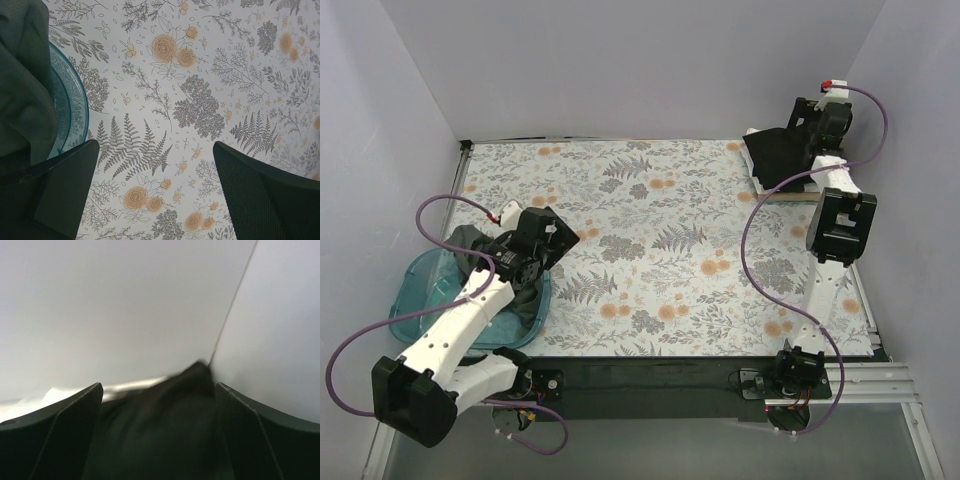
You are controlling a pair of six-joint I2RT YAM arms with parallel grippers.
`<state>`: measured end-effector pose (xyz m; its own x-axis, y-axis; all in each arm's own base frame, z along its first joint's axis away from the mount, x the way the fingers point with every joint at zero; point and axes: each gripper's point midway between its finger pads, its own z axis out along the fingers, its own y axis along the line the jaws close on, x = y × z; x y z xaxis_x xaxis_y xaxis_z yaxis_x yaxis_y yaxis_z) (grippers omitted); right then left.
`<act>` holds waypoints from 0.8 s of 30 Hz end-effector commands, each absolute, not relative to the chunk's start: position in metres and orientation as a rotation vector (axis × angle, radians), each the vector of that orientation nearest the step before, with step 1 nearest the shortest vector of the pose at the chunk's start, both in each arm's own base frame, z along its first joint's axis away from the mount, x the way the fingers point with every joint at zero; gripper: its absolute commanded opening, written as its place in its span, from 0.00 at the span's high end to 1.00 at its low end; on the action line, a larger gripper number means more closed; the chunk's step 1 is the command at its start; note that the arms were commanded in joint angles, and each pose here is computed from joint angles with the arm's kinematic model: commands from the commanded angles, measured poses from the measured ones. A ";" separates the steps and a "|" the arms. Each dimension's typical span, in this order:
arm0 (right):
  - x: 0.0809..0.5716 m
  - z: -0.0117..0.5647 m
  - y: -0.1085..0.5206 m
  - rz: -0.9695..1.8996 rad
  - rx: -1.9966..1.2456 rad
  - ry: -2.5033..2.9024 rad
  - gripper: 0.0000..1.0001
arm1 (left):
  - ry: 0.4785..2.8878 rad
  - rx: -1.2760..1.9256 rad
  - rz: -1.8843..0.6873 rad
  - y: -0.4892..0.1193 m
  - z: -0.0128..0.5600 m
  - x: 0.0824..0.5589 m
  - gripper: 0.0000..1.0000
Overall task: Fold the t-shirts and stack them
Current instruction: Neatly place the folded tshirt to the corner, then reset both grippers
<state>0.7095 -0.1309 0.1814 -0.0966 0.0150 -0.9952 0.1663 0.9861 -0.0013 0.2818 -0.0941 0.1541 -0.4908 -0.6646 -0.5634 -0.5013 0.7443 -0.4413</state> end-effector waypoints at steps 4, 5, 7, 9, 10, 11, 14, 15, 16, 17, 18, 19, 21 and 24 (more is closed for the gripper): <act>0.631 0.296 -0.076 0.034 0.024 1.531 0.02 | 2.105 -0.875 -0.339 -0.086 0.187 0.271 0.02; 0.620 0.293 -0.074 0.029 0.032 1.546 0.02 | 2.099 -0.882 -0.336 -0.084 0.188 0.268 0.02; 0.589 0.300 -0.066 0.038 0.040 1.556 0.02 | 2.081 -0.884 -0.344 -0.080 0.192 0.263 0.02; 0.552 0.330 -0.057 0.075 0.074 1.515 0.02 | 2.064 -0.893 -0.343 -0.077 0.194 0.259 0.02; 0.533 0.293 -0.051 0.107 0.101 1.591 0.02 | 2.044 -0.905 -0.356 -0.075 0.198 0.257 0.02; 0.519 0.292 -0.044 0.161 0.150 1.593 0.02 | 2.036 -0.916 -0.360 -0.074 0.198 0.255 0.02; 0.460 0.266 -0.014 0.245 0.150 1.665 0.02 | 1.993 -0.921 -0.397 -0.071 0.209 0.250 0.02; 0.438 0.278 -0.006 0.274 0.166 1.648 0.02 | 1.982 -0.919 -0.404 -0.070 0.211 0.249 0.02; 0.424 0.270 0.004 0.311 0.176 1.671 0.02 | 1.954 -0.924 -0.419 -0.067 0.217 0.246 0.02; 0.401 0.229 0.011 0.352 0.210 1.779 0.02 | 1.936 -0.935 -0.421 -0.065 0.219 0.244 0.02; 0.380 0.240 0.019 0.396 0.203 1.753 0.02 | 1.920 -0.943 -0.423 -0.063 0.220 0.243 0.02; 0.365 0.228 0.030 0.449 0.181 1.783 0.02 | 1.904 -0.950 -0.427 -0.061 0.221 0.241 0.02; 0.326 0.199 0.040 0.495 0.190 1.832 0.02 | 1.858 -0.963 -0.454 -0.057 0.224 0.239 0.02; 0.288 0.176 0.047 0.523 0.195 1.857 0.02 | 1.840 -0.932 -0.503 -0.063 0.221 0.241 0.02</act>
<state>0.3234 0.0316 0.2021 -0.2591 0.3341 -0.9063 -0.1078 0.9224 0.3708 0.2376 -0.0649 0.2260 -0.2577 -0.7765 -0.5750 -0.3847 0.6284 -0.6761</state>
